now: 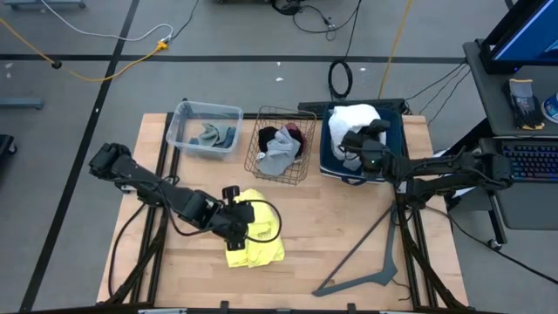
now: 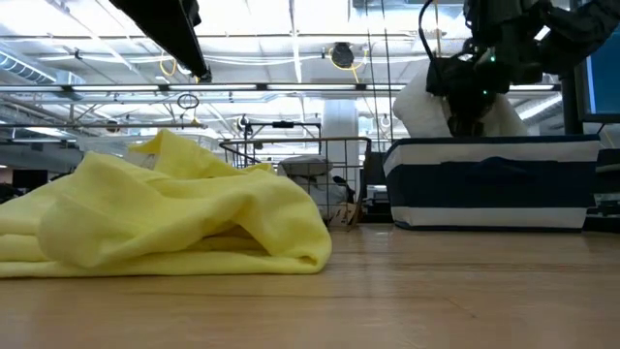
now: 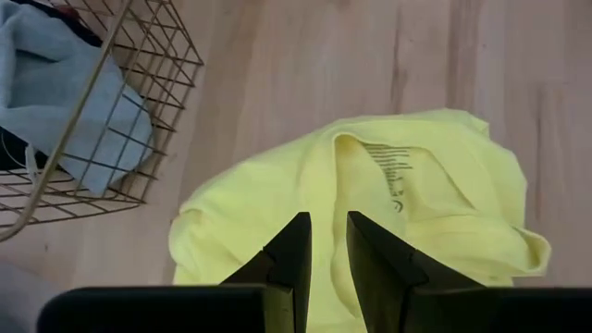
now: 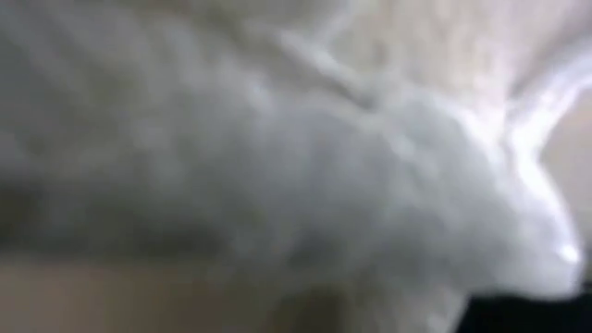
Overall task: Pick & Place Cloths
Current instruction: Put the white shirt into the blue bin
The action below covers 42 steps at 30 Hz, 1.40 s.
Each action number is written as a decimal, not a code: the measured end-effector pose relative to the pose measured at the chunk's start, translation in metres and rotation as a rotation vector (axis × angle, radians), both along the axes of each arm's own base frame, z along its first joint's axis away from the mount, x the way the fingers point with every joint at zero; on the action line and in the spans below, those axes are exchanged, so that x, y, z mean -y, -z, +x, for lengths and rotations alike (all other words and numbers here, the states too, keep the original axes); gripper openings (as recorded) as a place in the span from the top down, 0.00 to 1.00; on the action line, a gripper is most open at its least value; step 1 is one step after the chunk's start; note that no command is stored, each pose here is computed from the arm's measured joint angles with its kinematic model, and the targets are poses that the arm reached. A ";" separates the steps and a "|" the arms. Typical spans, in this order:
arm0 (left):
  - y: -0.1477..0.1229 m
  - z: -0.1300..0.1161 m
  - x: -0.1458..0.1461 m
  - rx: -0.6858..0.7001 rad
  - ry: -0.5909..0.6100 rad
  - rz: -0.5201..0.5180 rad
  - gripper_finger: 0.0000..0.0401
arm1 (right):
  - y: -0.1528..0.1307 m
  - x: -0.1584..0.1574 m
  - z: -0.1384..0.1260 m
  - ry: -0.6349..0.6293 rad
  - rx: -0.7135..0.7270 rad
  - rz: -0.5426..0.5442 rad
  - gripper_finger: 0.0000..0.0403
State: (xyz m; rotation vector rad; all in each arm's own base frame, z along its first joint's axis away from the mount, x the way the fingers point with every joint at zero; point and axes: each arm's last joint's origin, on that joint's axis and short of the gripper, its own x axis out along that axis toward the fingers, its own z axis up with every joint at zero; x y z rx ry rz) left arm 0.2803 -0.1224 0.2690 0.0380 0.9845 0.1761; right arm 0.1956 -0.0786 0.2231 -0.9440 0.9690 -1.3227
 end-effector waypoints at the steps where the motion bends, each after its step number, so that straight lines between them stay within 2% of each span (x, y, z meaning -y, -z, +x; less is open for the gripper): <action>1: 0.000 -0.001 0.001 0.001 -0.001 -0.003 0.81 | 0.002 0.000 0.000 0.000 0.008 0.005 1.00; 12: 0.000 -0.005 0.013 0.010 0.019 -0.019 0.81 | 0.014 -0.001 -0.002 0.009 0.165 0.052 1.00; 15: 0.000 -0.006 0.013 0.011 0.019 -0.020 0.81 | 0.016 -0.001 -0.003 -0.043 0.234 0.089 1.00; 20: -0.001 -0.005 0.013 0.012 0.018 -0.021 0.81 | 0.024 0.002 -0.006 -0.130 0.340 0.270 1.00; 27: -0.001 -0.005 0.013 0.015 0.020 -0.021 0.81 | 0.022 0.017 -0.014 -0.036 0.453 0.437 1.00; 33: -0.001 -0.005 0.013 0.014 0.023 -0.019 0.81 | 0.009 0.029 -0.019 0.005 0.576 0.664 1.00; 39: -0.001 -0.005 0.013 0.015 0.022 -0.021 0.81 | 0.010 0.037 -0.032 0.131 0.629 0.792 1.00; 42: -0.001 -0.005 0.013 0.015 0.022 -0.021 0.81 | 0.014 0.041 -0.038 0.166 0.653 0.892 1.00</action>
